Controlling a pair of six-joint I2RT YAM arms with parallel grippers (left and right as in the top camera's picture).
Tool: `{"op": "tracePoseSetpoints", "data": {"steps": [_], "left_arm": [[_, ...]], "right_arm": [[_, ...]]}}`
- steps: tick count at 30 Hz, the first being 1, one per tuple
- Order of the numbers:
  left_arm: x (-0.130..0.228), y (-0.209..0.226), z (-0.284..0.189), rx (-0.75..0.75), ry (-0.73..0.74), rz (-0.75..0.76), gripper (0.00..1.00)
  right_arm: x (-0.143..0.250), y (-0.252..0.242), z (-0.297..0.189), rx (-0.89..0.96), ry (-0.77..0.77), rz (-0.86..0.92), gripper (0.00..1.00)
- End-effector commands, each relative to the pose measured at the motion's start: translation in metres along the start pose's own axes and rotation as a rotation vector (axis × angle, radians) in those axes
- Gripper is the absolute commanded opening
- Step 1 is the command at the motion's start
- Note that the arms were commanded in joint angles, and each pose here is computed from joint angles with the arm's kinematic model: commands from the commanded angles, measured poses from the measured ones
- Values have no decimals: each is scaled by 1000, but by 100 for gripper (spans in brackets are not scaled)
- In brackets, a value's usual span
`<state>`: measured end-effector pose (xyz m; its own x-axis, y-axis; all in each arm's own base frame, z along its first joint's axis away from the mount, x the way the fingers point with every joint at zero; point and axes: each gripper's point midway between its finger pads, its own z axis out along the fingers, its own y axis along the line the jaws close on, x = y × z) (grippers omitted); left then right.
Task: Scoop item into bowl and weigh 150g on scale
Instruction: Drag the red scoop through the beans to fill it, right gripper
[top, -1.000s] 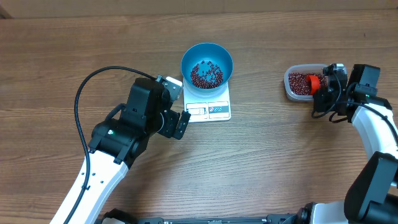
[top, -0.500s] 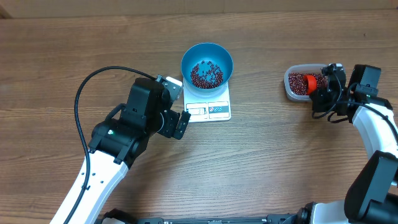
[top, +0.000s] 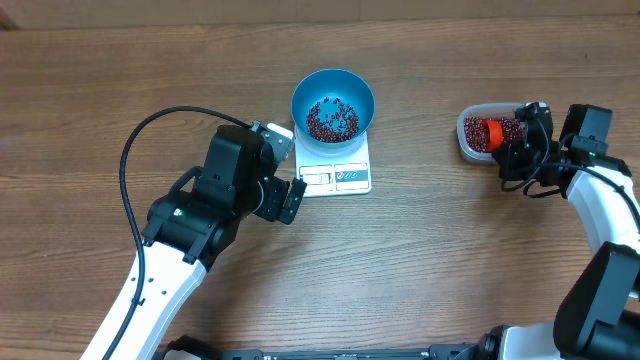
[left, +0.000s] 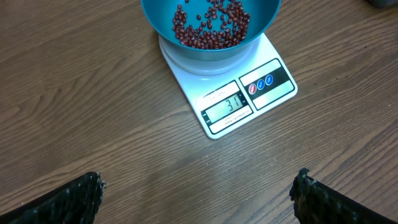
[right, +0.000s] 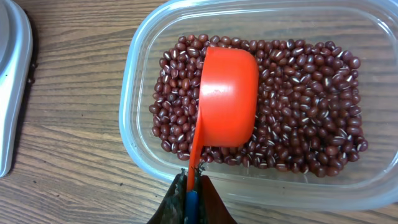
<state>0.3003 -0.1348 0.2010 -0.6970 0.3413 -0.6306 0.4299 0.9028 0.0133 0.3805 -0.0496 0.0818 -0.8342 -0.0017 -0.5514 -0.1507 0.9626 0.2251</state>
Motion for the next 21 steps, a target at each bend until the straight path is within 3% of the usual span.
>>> {"op": "tracePoseSetpoints", "data": {"steps": [1,21], "left_arm": [[2,1,3,-8,7,-7,100],[2,1,3,-9,7,-7,99]], "right_arm": [[11,8,11,-66,24,21,4],[9,17,22,-165,4,82,4]]}}
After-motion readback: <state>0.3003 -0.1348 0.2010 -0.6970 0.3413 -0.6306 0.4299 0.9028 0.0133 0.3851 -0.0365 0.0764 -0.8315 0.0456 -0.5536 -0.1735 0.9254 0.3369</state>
